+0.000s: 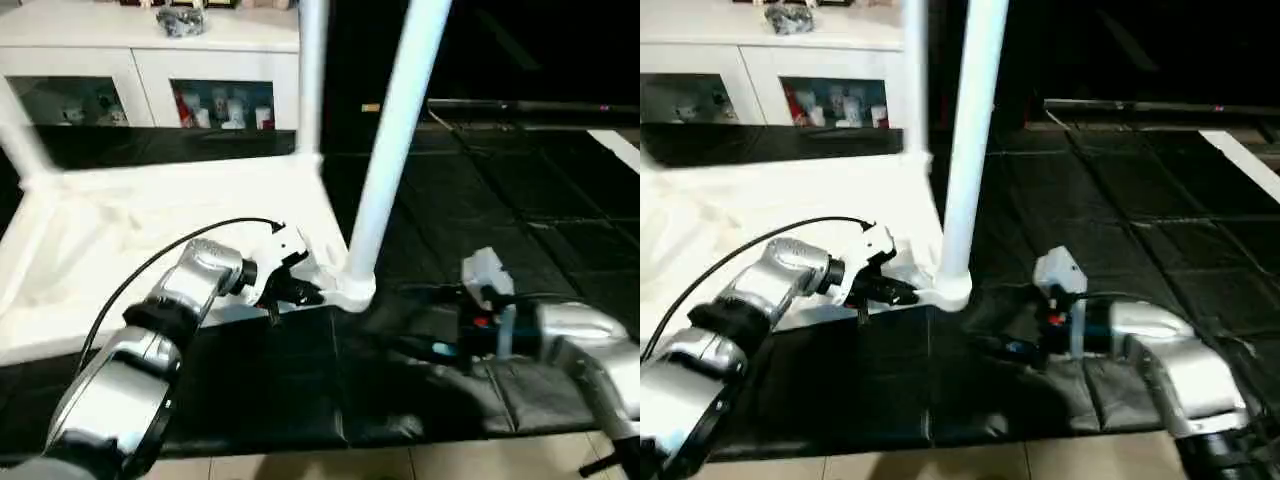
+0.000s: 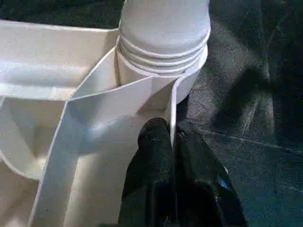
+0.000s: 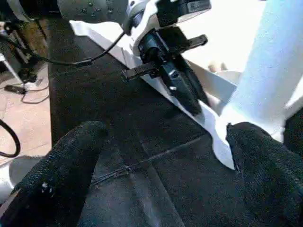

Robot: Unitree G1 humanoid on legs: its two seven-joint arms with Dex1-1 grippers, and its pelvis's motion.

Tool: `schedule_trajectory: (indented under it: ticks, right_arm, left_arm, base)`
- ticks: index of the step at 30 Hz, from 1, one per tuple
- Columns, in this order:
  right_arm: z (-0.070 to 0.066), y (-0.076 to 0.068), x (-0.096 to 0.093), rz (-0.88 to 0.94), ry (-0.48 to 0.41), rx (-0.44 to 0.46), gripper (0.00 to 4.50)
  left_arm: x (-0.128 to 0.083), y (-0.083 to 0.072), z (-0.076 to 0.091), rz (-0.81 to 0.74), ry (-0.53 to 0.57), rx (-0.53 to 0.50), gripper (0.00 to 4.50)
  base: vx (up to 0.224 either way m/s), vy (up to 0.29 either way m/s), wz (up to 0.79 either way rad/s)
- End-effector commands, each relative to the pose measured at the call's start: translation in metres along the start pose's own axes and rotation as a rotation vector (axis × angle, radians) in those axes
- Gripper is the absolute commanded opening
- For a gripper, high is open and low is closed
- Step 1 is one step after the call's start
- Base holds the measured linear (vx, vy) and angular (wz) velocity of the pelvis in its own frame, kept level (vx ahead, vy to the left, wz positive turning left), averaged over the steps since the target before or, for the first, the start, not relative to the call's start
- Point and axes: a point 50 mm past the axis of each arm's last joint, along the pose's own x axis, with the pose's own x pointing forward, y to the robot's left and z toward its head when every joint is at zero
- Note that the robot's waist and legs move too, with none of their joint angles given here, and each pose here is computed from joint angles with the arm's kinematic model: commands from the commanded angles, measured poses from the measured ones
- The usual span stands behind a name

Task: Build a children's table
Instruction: Rotate table base, then rotate leg to tighten

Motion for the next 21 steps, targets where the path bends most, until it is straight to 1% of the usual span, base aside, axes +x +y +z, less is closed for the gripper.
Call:
schedule_trajectory:
  ticks: [1, 2, 3, 4, 6, 7, 8, 9, 10, 11, 15, 21]
  right_arm:
    - [0.003, -0.004, 0.0, -0.02, 0.002, -0.022, 4.5]
    - [0.003, -0.004, 0.0, -0.022, 0.001, -0.023, 4.5]
    - [0.003, -0.005, 0.001, -0.022, 0.003, -0.026, 4.5]
    - [0.003, -0.005, 0.001, -0.022, 0.003, -0.026, 4.5]
    - [0.002, -0.005, 0.002, -0.021, 0.005, -0.027, 4.5]
    - [0.002, -0.005, 0.002, -0.021, 0.005, -0.027, 4.5]
    - [0.002, -0.005, 0.002, -0.019, 0.006, -0.028, 4.5]
    - [0.002, -0.005, 0.002, -0.018, 0.007, -0.029, 4.5]
    - [0.002, -0.005, 0.002, -0.018, 0.007, -0.031, 4.5]
    - [0.002, -0.005, 0.002, -0.019, 0.006, -0.032, 4.5]
    - [0.001, -0.005, 0.003, -0.014, 0.009, -0.032, 4.5]
    - [0.0, -0.005, 0.002, -0.011, 0.01, -0.034, 4.5]
  left_arm:
    - [0.002, -0.006, -0.015, -0.005, 0.035, -0.012, 0.02]
    - [0.002, -0.007, -0.015, -0.005, 0.037, 0.007, 0.02]
    - [0.001, -0.01, -0.014, -0.012, 0.032, 0.058, 0.02]
    - [0.001, -0.01, -0.014, -0.012, 0.032, 0.058, 0.02]
    - [-0.002, -0.012, -0.012, -0.006, 0.017, 0.134, 0.02]
    - [-0.002, -0.012, -0.012, -0.006, 0.016, 0.134, 0.02]
    - [-0.006, -0.011, -0.01, -0.005, -0.001, 0.124, 0.28]
    - [-0.008, -0.01, -0.01, -0.009, -0.006, 0.116, 0.28]
    - [-0.01, -0.01, -0.012, -0.008, 0.001, 0.106, 0.58]
    - [-0.011, -0.009, -0.013, -0.007, 0.007, 0.101, 0.62]
    - [-0.019, -0.006, -0.017, 0.008, 0.025, 0.077, 0.62]
    - [-0.028, -0.001, -0.017, 0.029, 0.018, 0.075, 0.62]
  base:
    - [0.0, 0.0, 0.0]
    - [0.0, 0.0, 0.0]
    - [0.0, 0.0, 0.0]
    - [0.0, 0.0, 0.0]
    - [0.0, 0.0, 0.0]
    - [0.0, 0.0, 0.0]
    - [0.0, 0.0, 0.0]
    - [0.0, 0.0, 0.0]
    - [0.0, 0.0, 0.0]
    - [0.0, 0.0, 0.0]
    - [0.0, 0.0, 0.0]
    - [0.0, 0.0, 0.0]
